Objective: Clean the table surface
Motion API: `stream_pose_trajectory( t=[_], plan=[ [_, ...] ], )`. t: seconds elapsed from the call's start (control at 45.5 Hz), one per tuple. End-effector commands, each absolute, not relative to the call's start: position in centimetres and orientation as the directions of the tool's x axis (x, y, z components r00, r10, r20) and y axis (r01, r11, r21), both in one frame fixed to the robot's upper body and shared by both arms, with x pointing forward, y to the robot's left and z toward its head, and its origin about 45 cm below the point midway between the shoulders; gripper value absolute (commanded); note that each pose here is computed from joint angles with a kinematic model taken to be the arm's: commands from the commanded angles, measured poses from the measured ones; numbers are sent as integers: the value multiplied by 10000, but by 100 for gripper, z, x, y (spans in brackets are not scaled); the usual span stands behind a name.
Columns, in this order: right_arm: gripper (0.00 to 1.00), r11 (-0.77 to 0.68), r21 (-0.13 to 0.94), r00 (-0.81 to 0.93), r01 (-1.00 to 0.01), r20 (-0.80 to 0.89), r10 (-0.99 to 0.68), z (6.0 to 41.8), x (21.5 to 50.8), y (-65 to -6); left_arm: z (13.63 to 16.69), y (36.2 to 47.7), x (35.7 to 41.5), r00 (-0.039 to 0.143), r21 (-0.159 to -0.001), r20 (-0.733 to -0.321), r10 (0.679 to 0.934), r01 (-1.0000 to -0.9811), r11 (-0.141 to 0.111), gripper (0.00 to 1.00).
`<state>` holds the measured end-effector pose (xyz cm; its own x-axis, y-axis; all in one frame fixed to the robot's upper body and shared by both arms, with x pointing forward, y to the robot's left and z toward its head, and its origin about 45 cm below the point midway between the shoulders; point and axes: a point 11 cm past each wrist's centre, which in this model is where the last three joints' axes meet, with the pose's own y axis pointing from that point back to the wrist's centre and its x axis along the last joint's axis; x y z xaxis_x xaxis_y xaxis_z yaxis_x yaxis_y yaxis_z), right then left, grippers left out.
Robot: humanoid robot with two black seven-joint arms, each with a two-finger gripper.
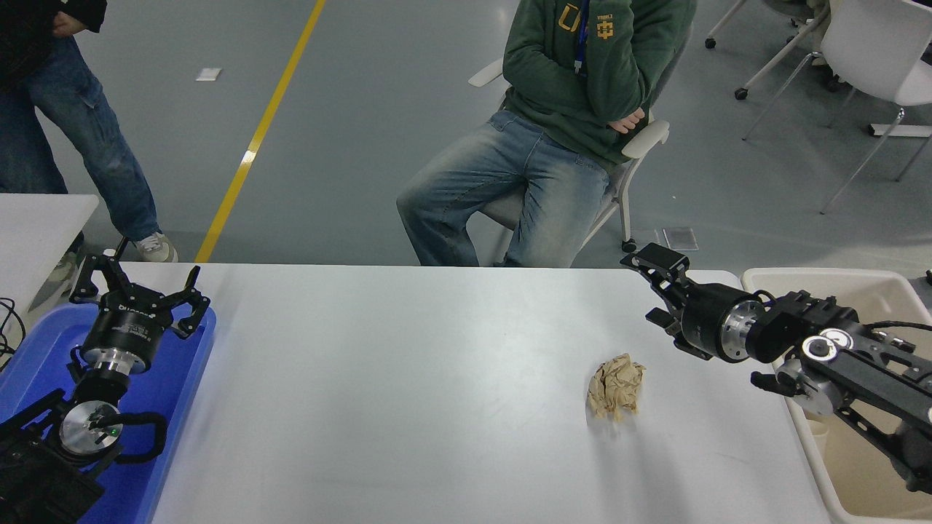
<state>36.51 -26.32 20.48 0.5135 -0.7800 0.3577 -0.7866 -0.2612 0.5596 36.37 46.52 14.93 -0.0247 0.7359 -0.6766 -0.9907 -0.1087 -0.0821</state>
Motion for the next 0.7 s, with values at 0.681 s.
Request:
stream_pose_trajectory(
  t=[0.681],
  plan=[
    [100,-1248,8335,8239,-5383,4893,-2860,1475,3593,-2112,1494,4653,3637,-247,-825,-6767,7359,-9906,-1092,100]
  ],
)
